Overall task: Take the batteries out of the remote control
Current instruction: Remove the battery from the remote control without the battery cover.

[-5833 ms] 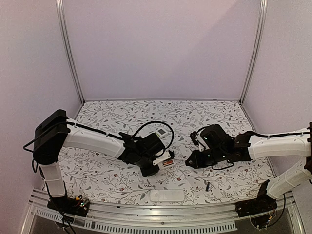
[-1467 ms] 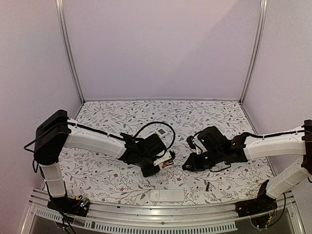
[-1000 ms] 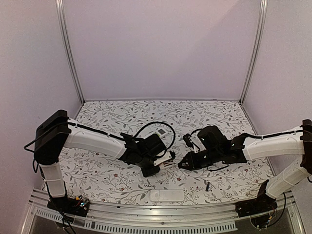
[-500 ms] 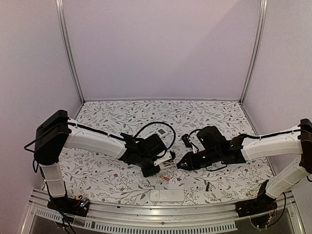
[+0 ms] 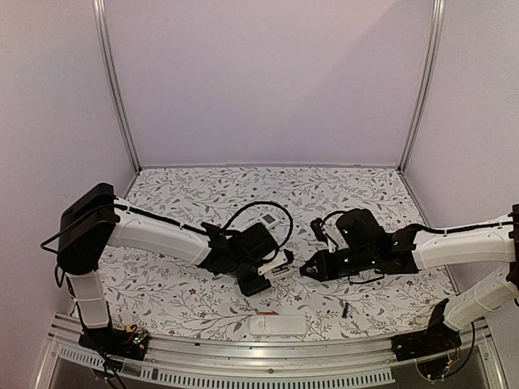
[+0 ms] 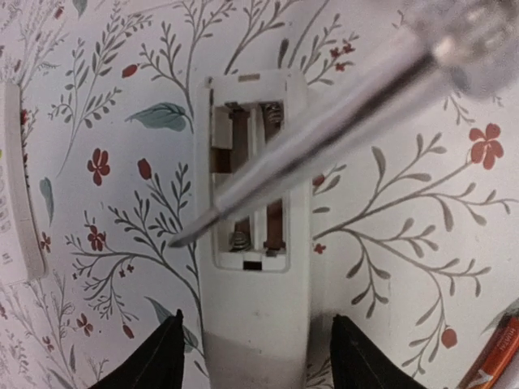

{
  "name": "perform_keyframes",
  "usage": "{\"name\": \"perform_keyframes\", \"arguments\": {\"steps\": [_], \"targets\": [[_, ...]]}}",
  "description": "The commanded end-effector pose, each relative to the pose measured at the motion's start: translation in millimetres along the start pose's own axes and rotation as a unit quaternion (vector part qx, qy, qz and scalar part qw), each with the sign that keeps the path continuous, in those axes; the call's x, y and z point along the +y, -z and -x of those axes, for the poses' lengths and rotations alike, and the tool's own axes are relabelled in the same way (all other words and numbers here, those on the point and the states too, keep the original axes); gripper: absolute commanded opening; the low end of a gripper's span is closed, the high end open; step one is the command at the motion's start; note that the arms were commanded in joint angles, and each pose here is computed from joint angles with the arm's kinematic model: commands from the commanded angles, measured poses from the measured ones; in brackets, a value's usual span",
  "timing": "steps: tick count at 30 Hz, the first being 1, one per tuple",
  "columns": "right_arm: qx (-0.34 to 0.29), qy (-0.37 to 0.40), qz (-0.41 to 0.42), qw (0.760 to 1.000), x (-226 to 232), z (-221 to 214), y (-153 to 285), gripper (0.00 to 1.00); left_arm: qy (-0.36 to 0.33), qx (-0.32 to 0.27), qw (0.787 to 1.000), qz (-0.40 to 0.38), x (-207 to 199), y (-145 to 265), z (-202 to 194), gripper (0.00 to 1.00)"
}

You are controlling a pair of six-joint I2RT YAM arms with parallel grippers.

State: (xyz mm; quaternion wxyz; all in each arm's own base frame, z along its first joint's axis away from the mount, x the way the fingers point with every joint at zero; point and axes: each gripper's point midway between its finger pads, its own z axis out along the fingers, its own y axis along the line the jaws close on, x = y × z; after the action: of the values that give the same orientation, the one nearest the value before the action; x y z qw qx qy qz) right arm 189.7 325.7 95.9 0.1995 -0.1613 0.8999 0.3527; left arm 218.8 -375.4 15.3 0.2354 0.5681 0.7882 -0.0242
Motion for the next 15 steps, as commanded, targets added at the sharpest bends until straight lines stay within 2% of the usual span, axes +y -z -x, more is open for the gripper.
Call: {"name": "perform_keyframes", "arguments": {"steps": [1,8,15], "targets": [[-0.035,-0.015,-0.042,0.998,-17,4,14,0.00,-0.006,0.026,1.000,-0.014,-11,-6,-20,0.66],[-0.065,-0.052,-0.085,0.993,-42,3,28,0.00,0.015,-0.017,1.000,0.017,8,16,1,0.72],[-0.091,-0.086,-0.108,0.986,-69,-3,34,0.00,0.052,-0.110,0.990,0.069,36,64,31,0.72]]}}
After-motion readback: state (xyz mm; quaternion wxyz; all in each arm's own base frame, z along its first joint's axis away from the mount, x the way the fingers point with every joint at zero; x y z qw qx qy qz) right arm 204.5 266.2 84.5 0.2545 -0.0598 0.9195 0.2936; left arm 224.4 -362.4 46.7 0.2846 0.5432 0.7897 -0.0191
